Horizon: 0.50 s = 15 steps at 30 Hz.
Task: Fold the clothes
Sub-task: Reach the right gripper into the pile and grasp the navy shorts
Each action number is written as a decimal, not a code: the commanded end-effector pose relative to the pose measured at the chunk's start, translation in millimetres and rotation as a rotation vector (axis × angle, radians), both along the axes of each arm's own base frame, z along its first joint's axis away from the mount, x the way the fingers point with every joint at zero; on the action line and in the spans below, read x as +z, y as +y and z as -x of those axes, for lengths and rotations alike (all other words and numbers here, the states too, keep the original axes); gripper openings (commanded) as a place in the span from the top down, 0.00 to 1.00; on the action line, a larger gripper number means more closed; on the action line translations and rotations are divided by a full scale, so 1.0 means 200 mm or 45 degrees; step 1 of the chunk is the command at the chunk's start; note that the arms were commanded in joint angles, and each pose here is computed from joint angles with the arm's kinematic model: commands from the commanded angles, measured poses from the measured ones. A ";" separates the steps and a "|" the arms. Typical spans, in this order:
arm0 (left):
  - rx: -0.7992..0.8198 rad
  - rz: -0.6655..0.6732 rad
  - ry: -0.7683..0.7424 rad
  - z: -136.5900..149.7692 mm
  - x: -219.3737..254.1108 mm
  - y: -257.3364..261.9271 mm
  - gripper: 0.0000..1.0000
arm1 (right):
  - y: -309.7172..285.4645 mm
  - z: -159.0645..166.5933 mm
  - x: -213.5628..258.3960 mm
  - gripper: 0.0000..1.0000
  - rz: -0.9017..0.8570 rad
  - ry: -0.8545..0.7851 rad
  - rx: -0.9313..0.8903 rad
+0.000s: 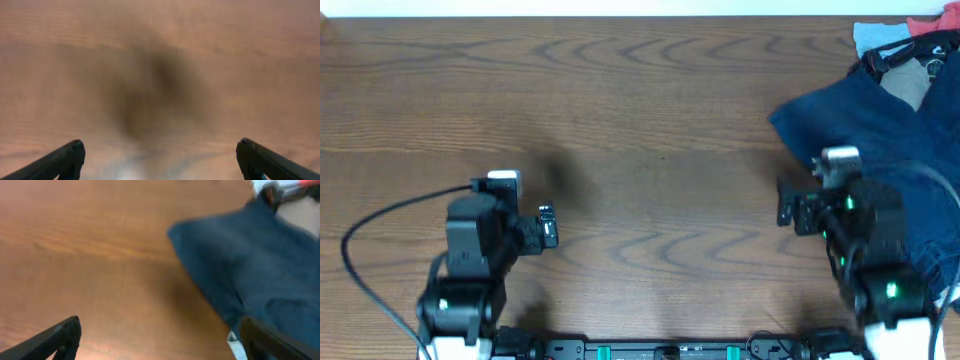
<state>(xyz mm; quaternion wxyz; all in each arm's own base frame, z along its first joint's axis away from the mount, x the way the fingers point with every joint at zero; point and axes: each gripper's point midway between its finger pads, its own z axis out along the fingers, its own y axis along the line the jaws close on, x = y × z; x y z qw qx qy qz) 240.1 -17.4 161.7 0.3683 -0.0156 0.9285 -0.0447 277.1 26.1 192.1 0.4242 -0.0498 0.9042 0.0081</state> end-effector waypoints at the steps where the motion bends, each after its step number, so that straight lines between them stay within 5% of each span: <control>1: -0.037 0.047 0.067 -0.03 0.07 -0.04 0.02 | 0.00 -0.08 0.02 0.01 0.032 0.163 0.005; 11: -0.056 0.068 0.129 -0.05 0.06 -0.06 0.02 | 0.02 -0.25 -0.10 0.01 0.062 0.379 0.030; 15: -0.055 0.069 0.129 -0.05 0.06 -0.06 0.02 | -0.13 -0.33 -0.19 0.01 0.189 0.401 -0.144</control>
